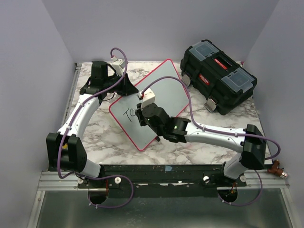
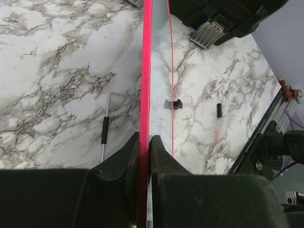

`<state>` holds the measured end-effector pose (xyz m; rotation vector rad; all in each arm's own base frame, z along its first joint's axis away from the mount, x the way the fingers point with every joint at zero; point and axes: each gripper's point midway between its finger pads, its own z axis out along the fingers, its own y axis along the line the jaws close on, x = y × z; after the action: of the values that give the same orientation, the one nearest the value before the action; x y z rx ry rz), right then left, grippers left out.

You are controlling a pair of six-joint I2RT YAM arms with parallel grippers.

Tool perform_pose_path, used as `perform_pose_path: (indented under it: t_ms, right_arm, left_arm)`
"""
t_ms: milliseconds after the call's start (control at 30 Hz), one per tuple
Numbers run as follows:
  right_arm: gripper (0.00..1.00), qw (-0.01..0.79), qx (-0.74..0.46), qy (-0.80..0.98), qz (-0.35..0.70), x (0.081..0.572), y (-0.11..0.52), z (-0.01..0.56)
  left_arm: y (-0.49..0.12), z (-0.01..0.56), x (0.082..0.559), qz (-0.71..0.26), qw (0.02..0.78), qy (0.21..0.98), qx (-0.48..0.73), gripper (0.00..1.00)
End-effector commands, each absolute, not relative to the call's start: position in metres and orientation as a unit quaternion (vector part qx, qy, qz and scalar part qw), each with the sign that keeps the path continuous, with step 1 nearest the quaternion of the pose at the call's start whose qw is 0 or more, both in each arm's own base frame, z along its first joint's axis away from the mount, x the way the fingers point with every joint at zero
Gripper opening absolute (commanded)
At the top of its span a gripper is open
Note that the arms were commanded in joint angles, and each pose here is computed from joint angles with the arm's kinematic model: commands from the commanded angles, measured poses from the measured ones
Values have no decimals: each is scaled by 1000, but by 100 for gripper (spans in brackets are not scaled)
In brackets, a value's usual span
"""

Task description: Write a sentence on the whiteboard

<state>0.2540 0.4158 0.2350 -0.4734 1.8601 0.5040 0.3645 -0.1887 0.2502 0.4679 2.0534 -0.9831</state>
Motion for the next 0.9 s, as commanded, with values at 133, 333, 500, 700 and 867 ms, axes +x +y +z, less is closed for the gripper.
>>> perform_pose_path:
  t_ms: [133,333,500,700,867]
  right_arm:
    - [1,576,-180,752,263,248,404,273]
    - [1,612,-152,728,268,245,371,294]
    - [1,613,-134,737,250,260,352,281]
    - [1,604,-140,745,247,269,351,269]
    - [1,592,-157,747,257,271,358,263]
  left_arm:
    - [-189,252,366,-358,426,801,221,0]
    - [-189,253,366,-358,425,802,220,0]
    - [-189,251,364,-357,424,802,222,0]
    - [-191,250,362,-357,422,802,226,0]
    - [-194,253,360,-362,420,800,229,0]
